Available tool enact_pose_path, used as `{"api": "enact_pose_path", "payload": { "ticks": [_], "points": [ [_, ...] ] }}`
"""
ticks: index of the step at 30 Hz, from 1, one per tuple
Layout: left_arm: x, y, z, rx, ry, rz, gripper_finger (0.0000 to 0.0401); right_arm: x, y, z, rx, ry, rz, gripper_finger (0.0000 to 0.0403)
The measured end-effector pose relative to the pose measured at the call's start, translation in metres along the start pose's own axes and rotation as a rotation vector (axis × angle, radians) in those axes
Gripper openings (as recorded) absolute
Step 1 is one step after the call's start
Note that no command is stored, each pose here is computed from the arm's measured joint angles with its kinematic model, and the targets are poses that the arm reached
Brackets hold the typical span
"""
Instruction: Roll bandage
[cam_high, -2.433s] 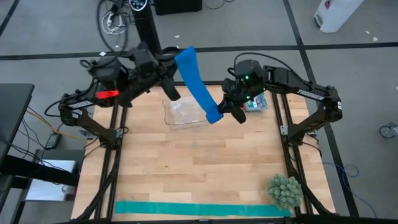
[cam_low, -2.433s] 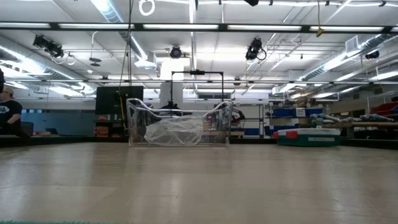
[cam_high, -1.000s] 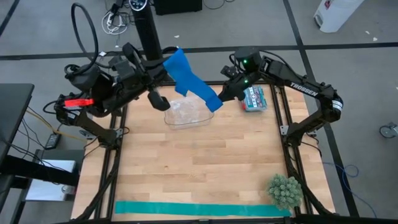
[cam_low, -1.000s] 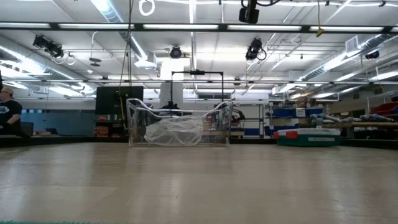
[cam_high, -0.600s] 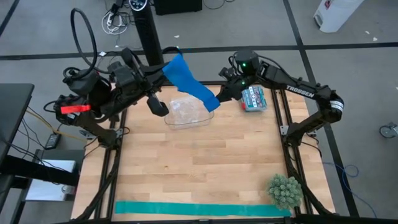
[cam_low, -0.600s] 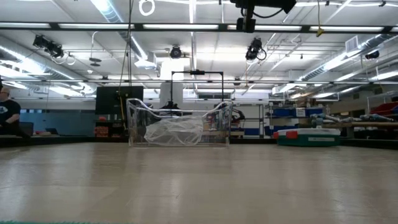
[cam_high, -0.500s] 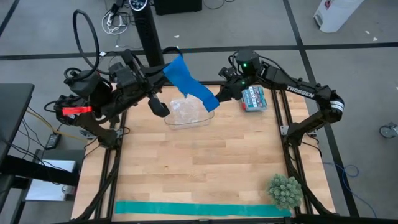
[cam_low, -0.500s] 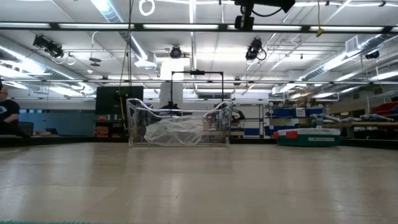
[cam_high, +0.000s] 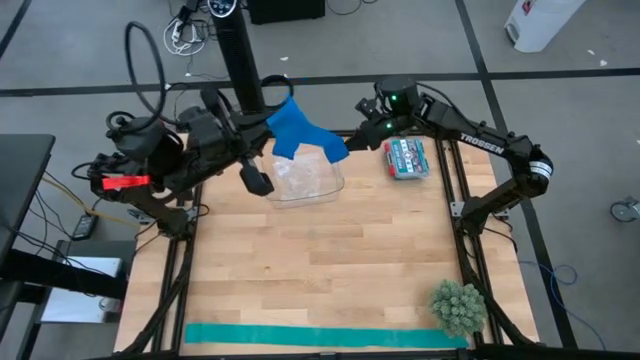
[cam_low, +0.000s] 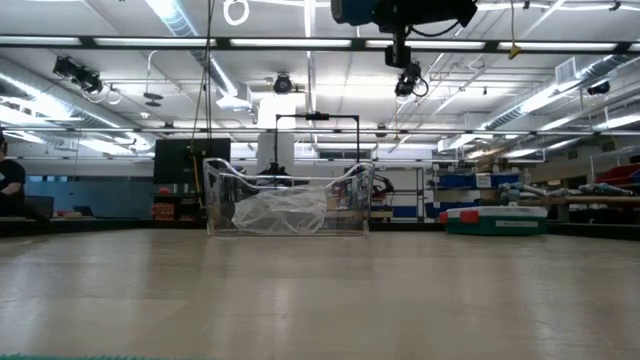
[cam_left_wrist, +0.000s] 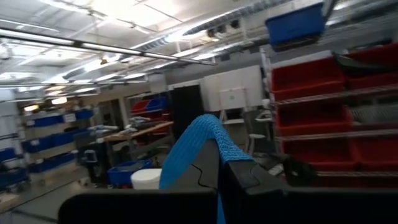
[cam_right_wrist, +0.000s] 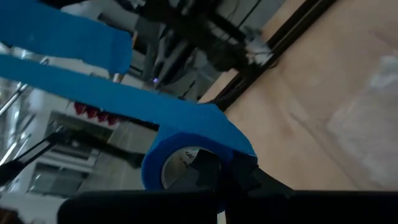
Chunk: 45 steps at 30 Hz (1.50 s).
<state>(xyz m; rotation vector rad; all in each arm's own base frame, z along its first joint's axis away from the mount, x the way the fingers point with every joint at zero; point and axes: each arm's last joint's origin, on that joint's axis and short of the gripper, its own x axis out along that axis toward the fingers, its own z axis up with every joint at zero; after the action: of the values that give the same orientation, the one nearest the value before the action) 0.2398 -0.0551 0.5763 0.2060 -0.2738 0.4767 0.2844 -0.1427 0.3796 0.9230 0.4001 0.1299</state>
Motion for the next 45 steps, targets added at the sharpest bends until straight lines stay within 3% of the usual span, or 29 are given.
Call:
{"api": "enact_pose_path", "payload": {
  "ticks": [10, 19, 37, 45],
  "points": [
    [0.005, -0.017, -0.013, -0.021, 0.044, -0.14, 0.0003, -0.006, -0.006, 0.007, -0.001, -0.07, -0.054, 0.0],
    [0.006, -0.037, -0.025, -0.066, 0.119, -0.2, 0.0003, -0.013, -0.011, 0.014, -0.001, -0.122, -0.076, 0.0],
    [-0.01, -0.056, -0.029, -0.046, 0.219, -0.098, 0.0001, -0.026, -0.011, 0.021, -0.015, -0.154, -0.031, 0.0],
    [-0.013, -0.059, -0.028, -0.047, 0.22, -0.121, 0.0001, -0.039, -0.011, 0.027, -0.034, -0.222, -0.056, 0.0]
  ]
}}
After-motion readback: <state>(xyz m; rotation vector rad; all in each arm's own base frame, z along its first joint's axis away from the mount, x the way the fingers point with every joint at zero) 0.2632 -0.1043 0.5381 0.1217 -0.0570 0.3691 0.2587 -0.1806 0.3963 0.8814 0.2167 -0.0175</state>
